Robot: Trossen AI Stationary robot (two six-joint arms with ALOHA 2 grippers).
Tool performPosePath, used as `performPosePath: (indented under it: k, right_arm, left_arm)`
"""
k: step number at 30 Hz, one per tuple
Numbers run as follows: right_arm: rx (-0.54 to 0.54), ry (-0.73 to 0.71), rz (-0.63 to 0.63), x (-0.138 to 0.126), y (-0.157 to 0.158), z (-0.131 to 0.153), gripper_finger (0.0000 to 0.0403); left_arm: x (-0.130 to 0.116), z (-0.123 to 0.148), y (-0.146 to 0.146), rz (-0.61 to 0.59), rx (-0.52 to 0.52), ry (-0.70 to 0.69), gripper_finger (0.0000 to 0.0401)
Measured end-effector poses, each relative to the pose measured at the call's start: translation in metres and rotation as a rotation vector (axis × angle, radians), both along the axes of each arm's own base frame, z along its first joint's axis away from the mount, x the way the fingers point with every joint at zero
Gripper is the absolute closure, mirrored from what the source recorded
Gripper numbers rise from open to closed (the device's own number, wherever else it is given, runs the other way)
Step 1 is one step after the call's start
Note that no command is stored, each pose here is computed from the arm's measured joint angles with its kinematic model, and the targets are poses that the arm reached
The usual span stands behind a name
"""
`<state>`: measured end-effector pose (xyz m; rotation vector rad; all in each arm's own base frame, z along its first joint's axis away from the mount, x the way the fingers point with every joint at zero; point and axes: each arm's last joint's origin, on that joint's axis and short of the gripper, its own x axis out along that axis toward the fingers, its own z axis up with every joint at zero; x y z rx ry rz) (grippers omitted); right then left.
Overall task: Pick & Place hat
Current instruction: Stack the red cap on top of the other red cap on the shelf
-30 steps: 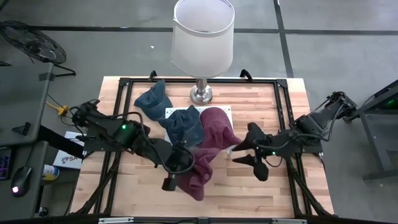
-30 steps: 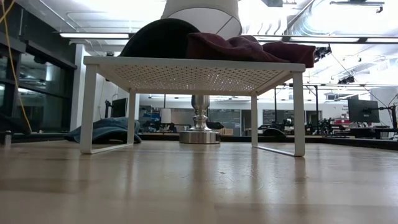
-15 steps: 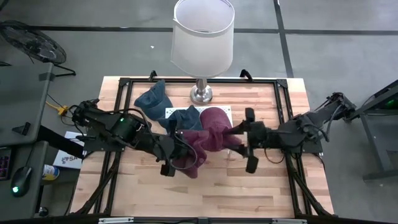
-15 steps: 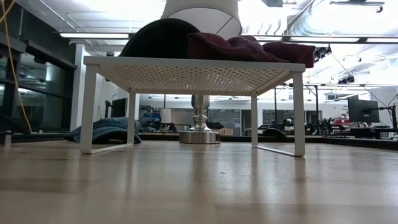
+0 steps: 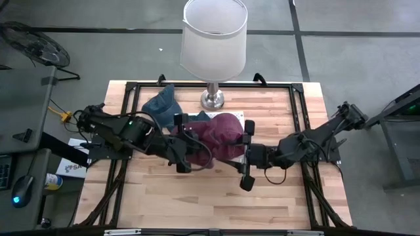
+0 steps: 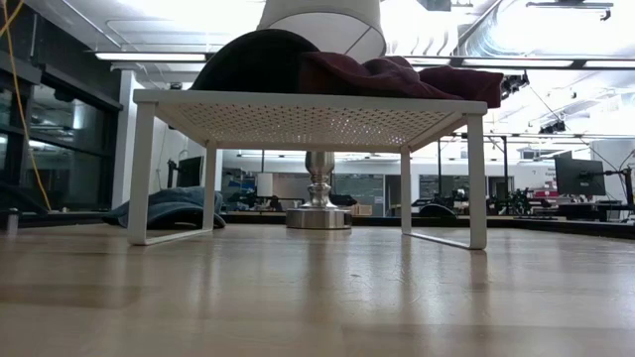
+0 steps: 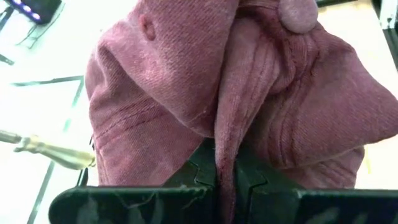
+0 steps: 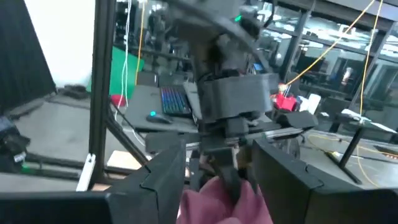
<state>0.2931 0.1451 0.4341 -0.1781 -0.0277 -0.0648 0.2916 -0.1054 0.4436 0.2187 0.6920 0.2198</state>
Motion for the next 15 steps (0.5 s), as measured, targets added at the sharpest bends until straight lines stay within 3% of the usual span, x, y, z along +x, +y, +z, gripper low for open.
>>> performPosePath:
  k: [6,15]
  right_arm:
    - [-0.034,0.087,-0.030,0.016,-0.003,0.012,0.0224]
    - [-0.031,0.380,-0.042,0.047,-0.009,0.027,0.0224]
  left_arm:
    - [0.001,-0.001,0.005,0.014,-0.007,0.008,0.0396]
    - [0.001,-0.002,0.006,0.024,-0.016,0.018,0.0396]
